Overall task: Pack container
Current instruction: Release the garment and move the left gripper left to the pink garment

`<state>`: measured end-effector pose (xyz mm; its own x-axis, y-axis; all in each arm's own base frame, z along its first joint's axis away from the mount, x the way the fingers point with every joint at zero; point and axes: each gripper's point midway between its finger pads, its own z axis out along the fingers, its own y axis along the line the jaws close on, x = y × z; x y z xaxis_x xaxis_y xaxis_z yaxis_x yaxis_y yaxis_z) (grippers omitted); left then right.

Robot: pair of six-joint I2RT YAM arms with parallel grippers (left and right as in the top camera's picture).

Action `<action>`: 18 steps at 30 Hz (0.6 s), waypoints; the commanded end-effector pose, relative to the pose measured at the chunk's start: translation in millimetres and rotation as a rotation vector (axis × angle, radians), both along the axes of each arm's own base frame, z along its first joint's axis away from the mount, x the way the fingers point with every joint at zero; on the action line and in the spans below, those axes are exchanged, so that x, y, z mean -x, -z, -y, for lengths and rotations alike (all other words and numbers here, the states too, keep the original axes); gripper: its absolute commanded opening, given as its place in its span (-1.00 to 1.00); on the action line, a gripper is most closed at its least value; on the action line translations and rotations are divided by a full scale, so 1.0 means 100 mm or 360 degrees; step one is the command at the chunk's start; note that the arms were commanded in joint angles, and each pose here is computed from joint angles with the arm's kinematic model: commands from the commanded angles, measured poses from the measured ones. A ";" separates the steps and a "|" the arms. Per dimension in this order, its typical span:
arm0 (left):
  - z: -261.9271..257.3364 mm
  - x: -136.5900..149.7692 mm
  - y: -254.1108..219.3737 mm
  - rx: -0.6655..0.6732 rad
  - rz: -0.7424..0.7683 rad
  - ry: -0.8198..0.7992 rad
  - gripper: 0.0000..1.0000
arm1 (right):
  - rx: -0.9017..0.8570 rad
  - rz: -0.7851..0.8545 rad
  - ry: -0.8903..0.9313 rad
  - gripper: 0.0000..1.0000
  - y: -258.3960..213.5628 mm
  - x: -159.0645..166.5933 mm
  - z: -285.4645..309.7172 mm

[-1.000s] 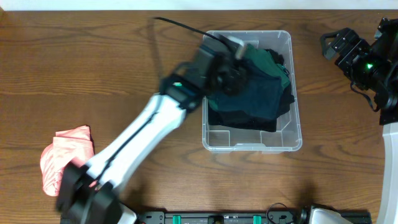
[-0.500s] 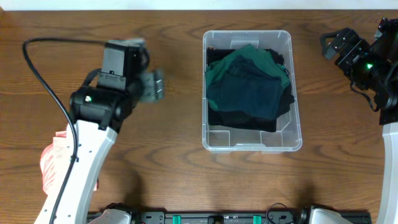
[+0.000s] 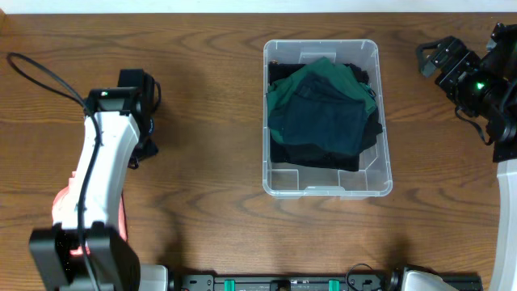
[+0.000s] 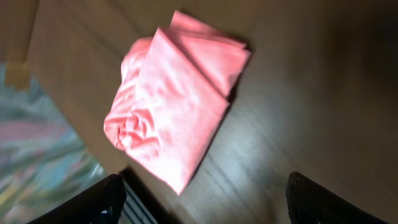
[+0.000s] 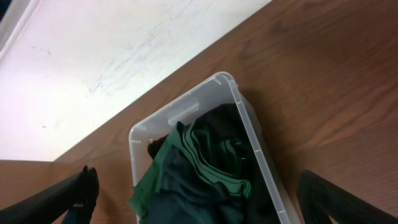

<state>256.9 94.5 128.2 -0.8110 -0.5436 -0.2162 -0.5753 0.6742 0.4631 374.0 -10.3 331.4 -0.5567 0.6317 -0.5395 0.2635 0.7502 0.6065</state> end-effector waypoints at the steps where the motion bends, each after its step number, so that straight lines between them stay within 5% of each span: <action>1: -0.11 0.16 0.27 -0.0060 -0.0114 -0.0143 0.67 | -0.0004 0.0026 0.0007 0.99 -0.06 0.02 0.01; 18: -0.34 0.48 1.15 -0.0019 -0.0246 -0.0021 0.68 | -0.0004 0.0026 0.0007 0.98 -0.06 0.02 0.01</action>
<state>219.0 121.5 17.8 -0.7965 -0.5901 -0.1320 -0.5619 0.6418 0.5219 374.0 -10.3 331.4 -0.5567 0.6317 -0.5395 0.2635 0.7502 0.6065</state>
